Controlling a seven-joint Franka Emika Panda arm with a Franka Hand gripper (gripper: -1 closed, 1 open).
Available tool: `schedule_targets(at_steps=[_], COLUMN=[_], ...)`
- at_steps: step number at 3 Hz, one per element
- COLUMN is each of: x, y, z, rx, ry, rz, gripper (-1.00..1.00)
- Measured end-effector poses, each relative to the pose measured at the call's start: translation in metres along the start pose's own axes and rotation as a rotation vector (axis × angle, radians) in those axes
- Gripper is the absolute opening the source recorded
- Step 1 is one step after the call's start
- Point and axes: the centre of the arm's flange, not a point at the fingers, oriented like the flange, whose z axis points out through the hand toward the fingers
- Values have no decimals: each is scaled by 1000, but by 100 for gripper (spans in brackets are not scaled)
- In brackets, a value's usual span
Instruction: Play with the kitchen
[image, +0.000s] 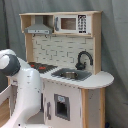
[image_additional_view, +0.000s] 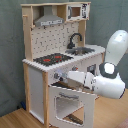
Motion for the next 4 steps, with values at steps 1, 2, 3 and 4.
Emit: schedule_targets(at_steps=[1, 2, 3, 4], x=[15, 22, 6, 2], y=[12, 37, 61, 37], z=[6, 12, 18, 20], rx=[-56, -119, -179, -175], ry=[-4, -23, -111, -141], rz=[-26, -46, 30, 90], gripper=[100, 100, 100, 100])
